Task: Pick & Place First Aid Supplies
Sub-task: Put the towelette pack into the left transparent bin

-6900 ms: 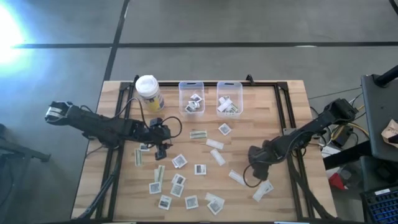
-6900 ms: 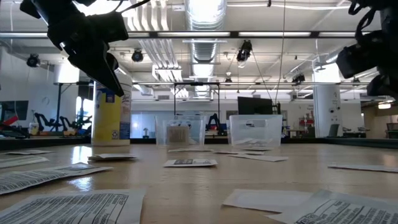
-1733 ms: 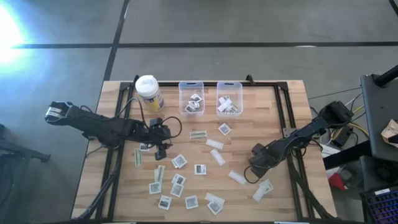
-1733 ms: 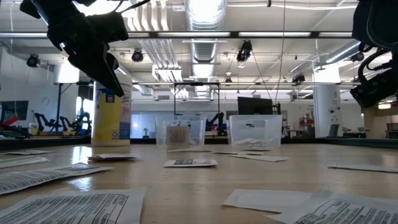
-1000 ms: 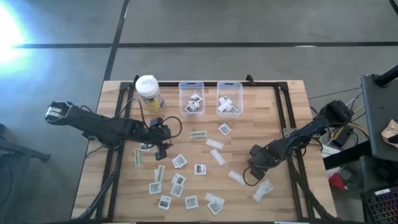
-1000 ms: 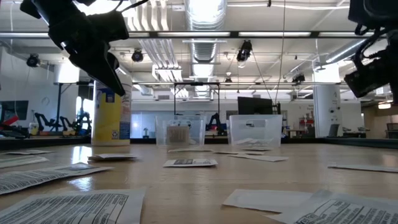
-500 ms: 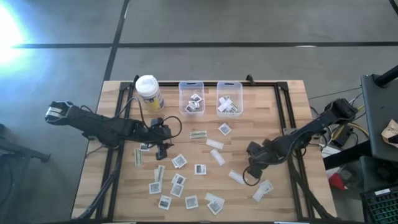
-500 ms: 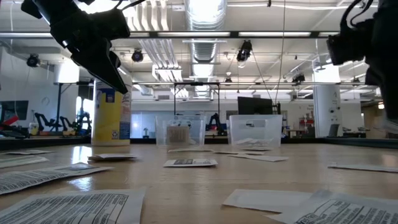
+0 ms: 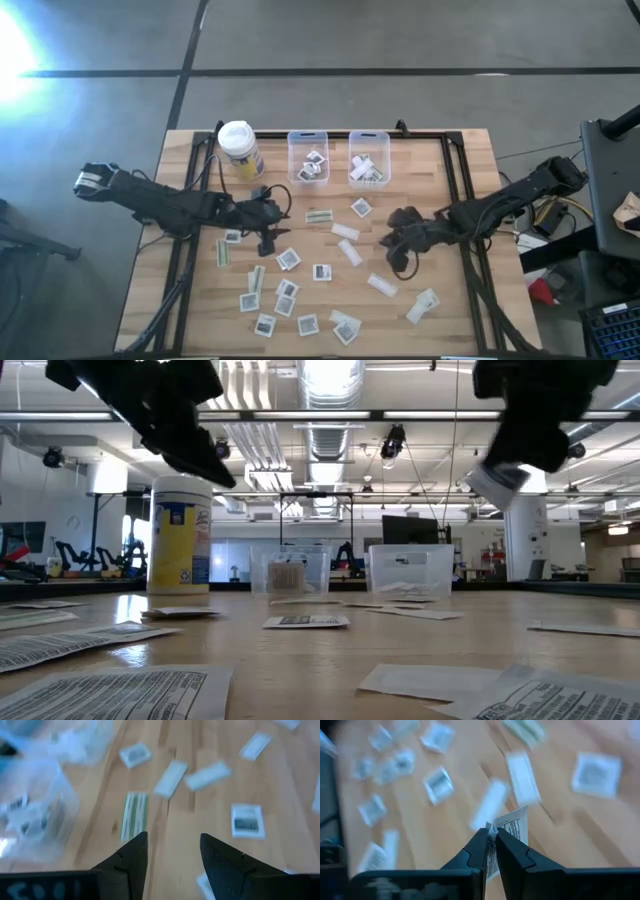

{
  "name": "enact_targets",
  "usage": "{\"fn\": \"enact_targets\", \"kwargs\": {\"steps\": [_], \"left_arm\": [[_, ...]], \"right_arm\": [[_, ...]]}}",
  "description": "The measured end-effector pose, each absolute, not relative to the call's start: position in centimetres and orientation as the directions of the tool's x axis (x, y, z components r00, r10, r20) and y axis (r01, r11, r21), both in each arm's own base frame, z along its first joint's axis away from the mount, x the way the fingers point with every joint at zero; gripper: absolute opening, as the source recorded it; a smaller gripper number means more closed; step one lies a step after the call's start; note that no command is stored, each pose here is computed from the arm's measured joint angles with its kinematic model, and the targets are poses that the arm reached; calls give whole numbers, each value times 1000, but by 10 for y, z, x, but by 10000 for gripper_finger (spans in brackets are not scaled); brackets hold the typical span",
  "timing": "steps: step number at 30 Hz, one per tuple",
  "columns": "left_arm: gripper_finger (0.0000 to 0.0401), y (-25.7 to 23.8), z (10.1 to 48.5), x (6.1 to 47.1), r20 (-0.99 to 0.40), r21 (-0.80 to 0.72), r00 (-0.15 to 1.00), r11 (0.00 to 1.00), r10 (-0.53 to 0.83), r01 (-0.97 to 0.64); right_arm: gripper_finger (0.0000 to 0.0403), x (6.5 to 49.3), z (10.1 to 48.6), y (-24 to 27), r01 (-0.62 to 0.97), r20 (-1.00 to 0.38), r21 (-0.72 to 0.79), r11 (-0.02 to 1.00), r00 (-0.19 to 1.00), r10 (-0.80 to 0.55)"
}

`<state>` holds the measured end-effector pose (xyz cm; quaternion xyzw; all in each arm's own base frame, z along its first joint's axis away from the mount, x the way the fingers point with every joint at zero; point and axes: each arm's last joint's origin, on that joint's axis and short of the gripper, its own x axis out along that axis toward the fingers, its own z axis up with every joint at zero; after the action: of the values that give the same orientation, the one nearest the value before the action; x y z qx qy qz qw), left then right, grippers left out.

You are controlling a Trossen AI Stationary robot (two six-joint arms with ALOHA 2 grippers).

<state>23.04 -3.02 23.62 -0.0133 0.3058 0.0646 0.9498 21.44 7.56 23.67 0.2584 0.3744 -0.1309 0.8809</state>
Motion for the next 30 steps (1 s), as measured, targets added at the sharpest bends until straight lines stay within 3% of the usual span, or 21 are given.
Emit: {"fn": "enact_targets", "kwargs": {"steps": [6,13,30], "left_arm": [[174,-34,238,249,-480,11,875,998,59,-61],[174,-40,235,273,-339,15,941,1000,2,3],[174,-50,235,310,-31,-26,979,979,-203,202]], "right_arm": [[31,229,257,70,246,-561,407,880,827,29],[31,240,274,72,55,-390,436,898,911,134],[31,262,282,81,-234,-177,319,918,937,300]]}}
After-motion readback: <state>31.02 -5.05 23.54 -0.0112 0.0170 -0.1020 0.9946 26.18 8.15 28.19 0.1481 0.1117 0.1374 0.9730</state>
